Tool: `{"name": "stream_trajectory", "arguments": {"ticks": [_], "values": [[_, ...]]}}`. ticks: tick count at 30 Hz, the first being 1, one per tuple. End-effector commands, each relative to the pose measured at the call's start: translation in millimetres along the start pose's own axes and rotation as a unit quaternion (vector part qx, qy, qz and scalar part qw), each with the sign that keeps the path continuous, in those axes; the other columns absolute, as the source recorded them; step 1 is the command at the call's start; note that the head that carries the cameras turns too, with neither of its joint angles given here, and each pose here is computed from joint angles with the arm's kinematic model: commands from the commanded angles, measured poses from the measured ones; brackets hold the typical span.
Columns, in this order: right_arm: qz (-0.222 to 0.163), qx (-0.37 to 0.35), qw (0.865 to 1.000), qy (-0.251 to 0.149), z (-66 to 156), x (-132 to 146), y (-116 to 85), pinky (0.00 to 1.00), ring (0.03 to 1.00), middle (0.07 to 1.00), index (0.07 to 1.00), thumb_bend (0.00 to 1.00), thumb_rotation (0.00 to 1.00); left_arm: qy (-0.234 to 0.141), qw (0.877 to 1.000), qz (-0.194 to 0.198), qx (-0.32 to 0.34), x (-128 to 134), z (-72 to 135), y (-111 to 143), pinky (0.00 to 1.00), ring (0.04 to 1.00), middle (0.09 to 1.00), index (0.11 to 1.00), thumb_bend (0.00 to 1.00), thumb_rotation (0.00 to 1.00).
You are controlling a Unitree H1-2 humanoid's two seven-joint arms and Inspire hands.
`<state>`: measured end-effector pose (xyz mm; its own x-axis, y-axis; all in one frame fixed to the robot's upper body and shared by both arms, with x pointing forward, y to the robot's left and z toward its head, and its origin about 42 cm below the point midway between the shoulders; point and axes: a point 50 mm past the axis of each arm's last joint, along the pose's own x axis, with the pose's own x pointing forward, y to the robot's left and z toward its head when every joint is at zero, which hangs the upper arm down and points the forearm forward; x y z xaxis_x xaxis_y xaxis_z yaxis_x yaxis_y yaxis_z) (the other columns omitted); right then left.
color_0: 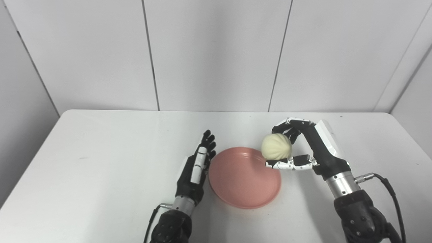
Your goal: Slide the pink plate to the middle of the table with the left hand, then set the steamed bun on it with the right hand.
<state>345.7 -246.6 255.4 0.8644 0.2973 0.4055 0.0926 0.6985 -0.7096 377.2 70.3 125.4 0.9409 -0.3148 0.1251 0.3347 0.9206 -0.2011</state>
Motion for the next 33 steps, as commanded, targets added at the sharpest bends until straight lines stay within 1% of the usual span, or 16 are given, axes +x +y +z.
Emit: {"name": "stream_trajectory", "arguments": {"ticks": [1, 2, 3, 4, 7, 10, 12, 17, 21, 25, 27, 29, 33], "values": [[-0.016, 0.002, 0.998, -0.054, 25, 11, -1, 0.31, 0.438, 0.540, 0.479, 0.49, 0.00, -0.004, 1.000, 0.001, -0.002, -4, -8, 0, 1.00, 1.000, 0.999, 0.984, 0.53, 1.00], [-0.014, 0.006, 0.999, -0.052, 27, 10, 2, 0.28, 0.418, 0.549, 0.492, 0.49, 0.00, -0.005, 1.000, 0.001, -0.001, -5, -9, 1, 1.00, 1.000, 0.998, 0.981, 0.52, 1.00], [-0.006, 0.010, 0.999, -0.049, 24, 7, 11, 0.28, 0.426, 0.546, 0.487, 0.49, 0.00, -0.005, 1.000, 0.001, 0.001, -5, -9, 1, 1.00, 1.000, 0.998, 0.980, 0.52, 1.00], [0.002, 0.010, 0.999, -0.043, 19, 4, 19, 0.32, 0.465, 0.534, 0.464, 0.49, 0.00, -0.004, 1.000, 0.001, 0.001, -6, -10, 2, 1.00, 1.000, 0.999, 0.981, 0.52, 1.00], [0.019, 0.005, 0.999, -0.040, 5, -3, 42, 0.33, 0.461, 0.548, 0.465, 0.49, 0.00, 0.003, 1.000, 0.000, -0.004, -6, -11, 2, 1.00, 1.000, 1.000, 0.982, 0.54, 1.00], [0.024, -0.003, 0.999, -0.046, -8, -6, 54, 0.36, 0.478, 0.540, 0.461, 0.50, 0.00, 0.006, 1.000, -0.003, -0.016, -6, -11, 2, 1.00, 1.000, 1.000, 0.983, 0.53, 0.99], [0.028, -0.011, 0.999, -0.044, -15, -8, 60, 0.34, 0.471, 0.551, 0.468, 0.49, 0.00, 0.009, 1.000, -0.005, -0.020, -6, -12, 2, 1.00, 1.000, 1.000, 0.992, 0.51, 0.99], [0.030, -0.025, 0.999, -0.034, -29, -12, 66, 0.34, 0.466, 0.555, 0.474, 0.49, 0.00, 0.016, 1.000, -0.006, -0.019, -7, -12, 2, 1.00, 1.000, 1.000, 0.999, 0.51, 0.99], [0.032, -0.041, 0.998, -0.024, -35, -13, 67, 0.32, 0.458, 0.567, 0.482, 0.49, 0.00, 0.016, 1.000, -0.008, -0.016, -9, -11, 4, 1.00, 1.000, 1.000, 1.000, 0.51, 0.99], [0.035, -0.049, 0.998, -0.014, -36, -12, 68, 0.33, 0.461, 0.564, 0.478, 0.49, 0.00, 0.019, 0.999, -0.010, -0.024, -11, -8, 6, 1.00, 1.000, 1.000, 1.000, 0.51, 0.99], [0.035, -0.053, 0.998, -0.010, -36, -11, 68, 0.34, 0.465, 0.560, 0.472, 0.49, 0.00, 0.017, 1.000, -0.008, -0.015, -12, -7, 8, 1.00, 1.000, 1.000, 1.000, 0.51, 0.99], [0.032, -0.054, 0.998, -0.009, -35, -9, 68, 0.34, 0.468, 0.556, 0.466, 0.49, 0.00, 0.015, 1.000, -0.009, -0.006, -13, -7, 10, 1.00, 1.000, 1.000, 0.995, 0.52, 1.00], [0.025, -0.061, 0.998, -0.015, -27, -4, 69, 0.33, 0.466, 0.560, 0.475, 0.49, 0.00, 0.017, 1.000, -0.013, -0.007, -15, -5, 14, 1.00, 1.000, 1.000, 0.999, 0.52, 1.00]]}}
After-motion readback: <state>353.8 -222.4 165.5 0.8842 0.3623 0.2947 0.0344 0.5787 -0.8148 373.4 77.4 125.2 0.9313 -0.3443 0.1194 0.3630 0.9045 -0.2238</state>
